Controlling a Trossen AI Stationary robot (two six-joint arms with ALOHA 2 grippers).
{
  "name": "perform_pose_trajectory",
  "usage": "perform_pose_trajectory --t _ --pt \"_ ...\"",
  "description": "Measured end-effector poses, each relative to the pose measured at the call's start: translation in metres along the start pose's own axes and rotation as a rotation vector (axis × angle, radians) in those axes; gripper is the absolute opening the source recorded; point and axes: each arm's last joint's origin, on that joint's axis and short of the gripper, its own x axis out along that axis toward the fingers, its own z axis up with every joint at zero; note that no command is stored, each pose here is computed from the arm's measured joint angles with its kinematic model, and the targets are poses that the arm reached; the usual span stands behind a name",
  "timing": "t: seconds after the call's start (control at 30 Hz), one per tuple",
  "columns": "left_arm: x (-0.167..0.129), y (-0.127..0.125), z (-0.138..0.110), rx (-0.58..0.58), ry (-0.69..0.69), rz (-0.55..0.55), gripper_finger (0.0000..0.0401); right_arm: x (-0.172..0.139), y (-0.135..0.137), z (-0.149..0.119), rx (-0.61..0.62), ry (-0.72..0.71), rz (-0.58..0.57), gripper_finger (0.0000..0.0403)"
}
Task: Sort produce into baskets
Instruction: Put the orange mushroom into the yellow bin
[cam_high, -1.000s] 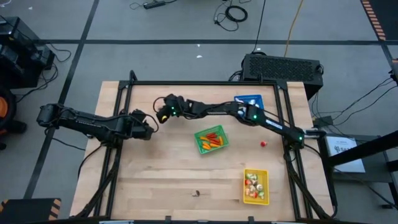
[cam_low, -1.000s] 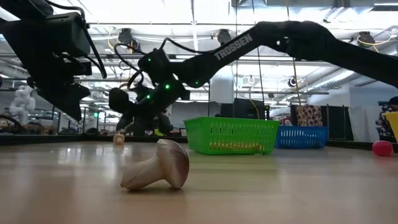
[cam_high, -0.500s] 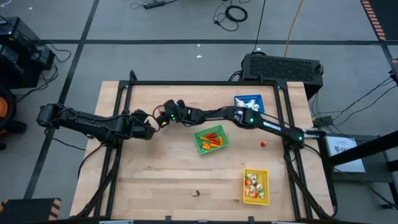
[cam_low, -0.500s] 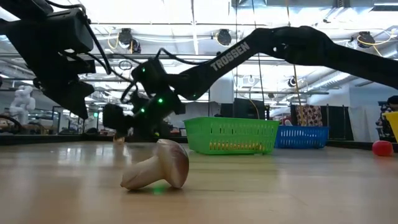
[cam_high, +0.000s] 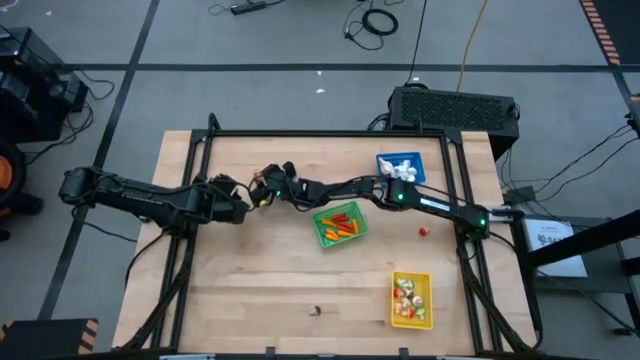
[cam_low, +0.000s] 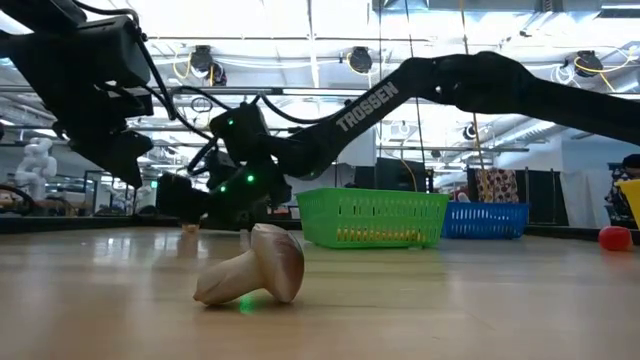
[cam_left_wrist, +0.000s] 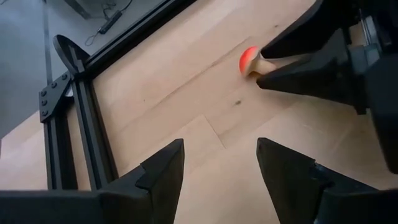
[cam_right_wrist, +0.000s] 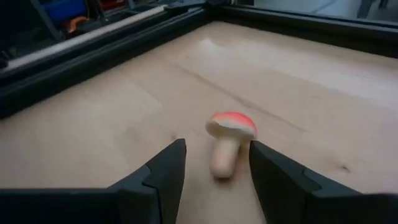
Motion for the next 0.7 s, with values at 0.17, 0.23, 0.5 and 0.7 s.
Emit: perform_pose_trajectory --t 0.17,0.23,0.5,0.7 --pt "0.002 0.001 0.002 -0.009 0.000 0.011 0.0210 0.001 -0.001 -0.005 0.036 0.017 -0.019 0.0167" --pt "0.003 0.001 0.003 -0.006 -0.007 0.016 0.0210 0.002 -0.003 -0.005 0.047 0.022 -0.025 0.0162" --pt "0.007 -0.001 0.012 0.004 -0.042 -0.006 0.0210 0.001 -0.005 -0.011 -0.028 0.071 -0.042 0.0105" --pt "0.009 0.000 0.014 0.008 -0.041 0.002 0.0210 0.002 -0.007 -0.017 -0.057 0.094 -0.062 0.0065"
